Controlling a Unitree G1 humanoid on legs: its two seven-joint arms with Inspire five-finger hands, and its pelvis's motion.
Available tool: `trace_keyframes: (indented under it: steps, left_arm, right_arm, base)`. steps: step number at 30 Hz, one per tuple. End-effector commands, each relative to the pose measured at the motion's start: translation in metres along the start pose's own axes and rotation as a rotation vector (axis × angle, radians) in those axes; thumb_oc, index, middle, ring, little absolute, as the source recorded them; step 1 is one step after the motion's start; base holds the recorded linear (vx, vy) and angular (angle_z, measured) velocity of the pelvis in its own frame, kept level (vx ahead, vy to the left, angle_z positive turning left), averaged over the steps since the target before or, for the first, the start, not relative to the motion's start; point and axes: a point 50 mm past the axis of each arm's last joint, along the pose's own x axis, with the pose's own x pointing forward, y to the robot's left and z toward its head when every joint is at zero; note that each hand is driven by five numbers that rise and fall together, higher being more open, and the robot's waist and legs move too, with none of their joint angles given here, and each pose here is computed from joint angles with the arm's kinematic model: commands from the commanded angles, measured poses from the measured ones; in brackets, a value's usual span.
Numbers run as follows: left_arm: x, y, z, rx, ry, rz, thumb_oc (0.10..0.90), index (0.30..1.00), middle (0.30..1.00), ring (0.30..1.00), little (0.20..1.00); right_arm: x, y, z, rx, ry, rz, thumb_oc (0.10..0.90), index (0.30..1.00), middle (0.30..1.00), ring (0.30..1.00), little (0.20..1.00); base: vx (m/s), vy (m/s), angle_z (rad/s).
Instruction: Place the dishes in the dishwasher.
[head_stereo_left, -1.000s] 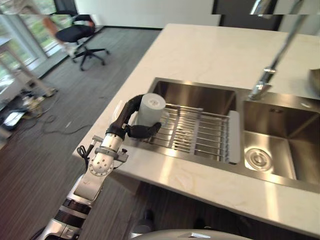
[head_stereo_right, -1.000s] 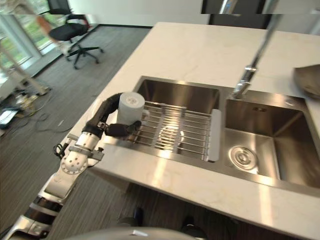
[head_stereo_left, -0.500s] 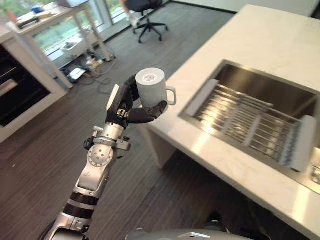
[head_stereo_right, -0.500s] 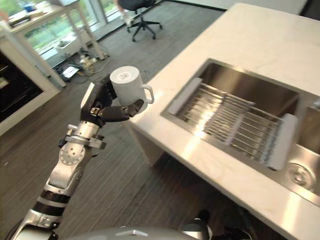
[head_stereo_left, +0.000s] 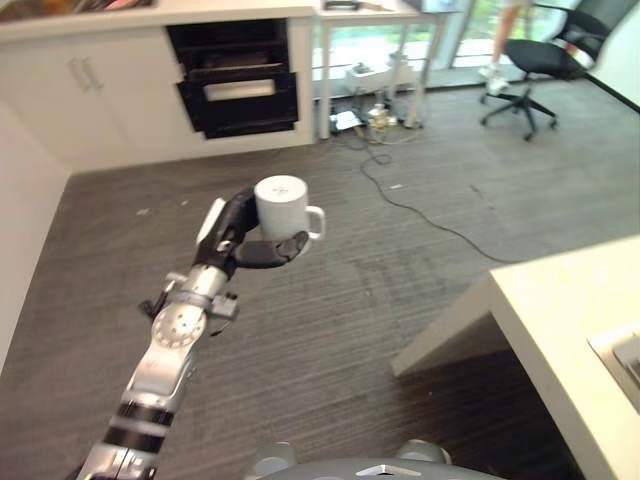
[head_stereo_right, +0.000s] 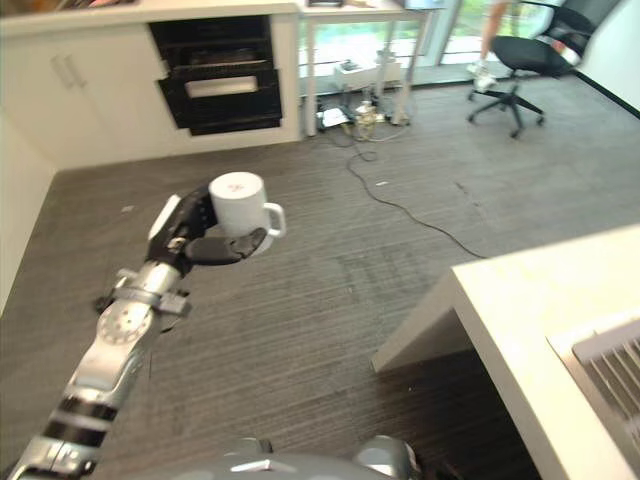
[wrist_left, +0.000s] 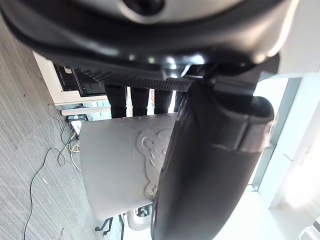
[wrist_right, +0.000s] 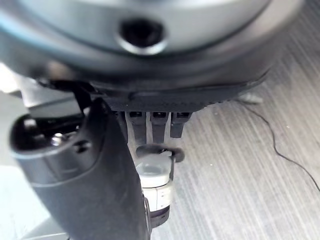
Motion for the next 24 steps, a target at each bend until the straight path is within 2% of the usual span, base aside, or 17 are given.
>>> trace_keyframes:
  steps: [1,3,5,8,14,24]
  left_arm:
    - [0.021,-0.017,0.075,0.104,-0.376,-0.064,0.400,0.300,0.300,0.300,0.300]
    - [0.027,-0.022,0.074,0.060,-0.373,-0.052,0.400,0.300,0.300,0.300,0.300]
    - [0.023,-0.021,0.064,0.079,-0.334,-0.047,0.400,0.300,0.300,0.300,0.300]
    - [0.014,-0.016,0.051,0.087,-0.272,-0.044,0.400,0.300,0.300,0.300,0.300]
    - [0.004,-0.008,0.041,0.080,-0.222,-0.016,0.400,0.300,0.300,0.300,0.300]
    - [-0.005,0.000,0.033,0.136,-0.179,0.034,0.400,0.300,0.300,0.300,0.300]
  right_arm:
    - [0.008,0.036,0.075,-0.001,-0.175,0.024,0.800,0.900,0.900,0.900,0.900]
    - [0.009,0.037,0.059,-0.018,-0.124,0.032,0.800,0.900,0.900,0.900,0.900]
    - [0.010,0.039,0.064,-0.054,-0.124,0.029,0.800,0.900,0.900,0.900,0.900]
    - [0.010,0.038,0.068,-0.101,-0.125,0.013,0.800,0.900,0.900,0.900,0.900]
    - [0.010,0.040,0.072,-0.145,-0.140,0.018,0.800,0.900,0.900,0.900,0.900]
    - [0.010,0.051,0.054,-0.172,-0.103,0.062,0.800,0.900,0.900,0.900,0.900]
  base:
    - [0.11,0.314,2.92]
    - [0.10,0.126,2.87]
    - [0.08,0.004,1.98]
    - [0.10,-0.035,0.74]
    - [0.04,-0.024,0.08]
    - [0.00,-0.017,-0.17]
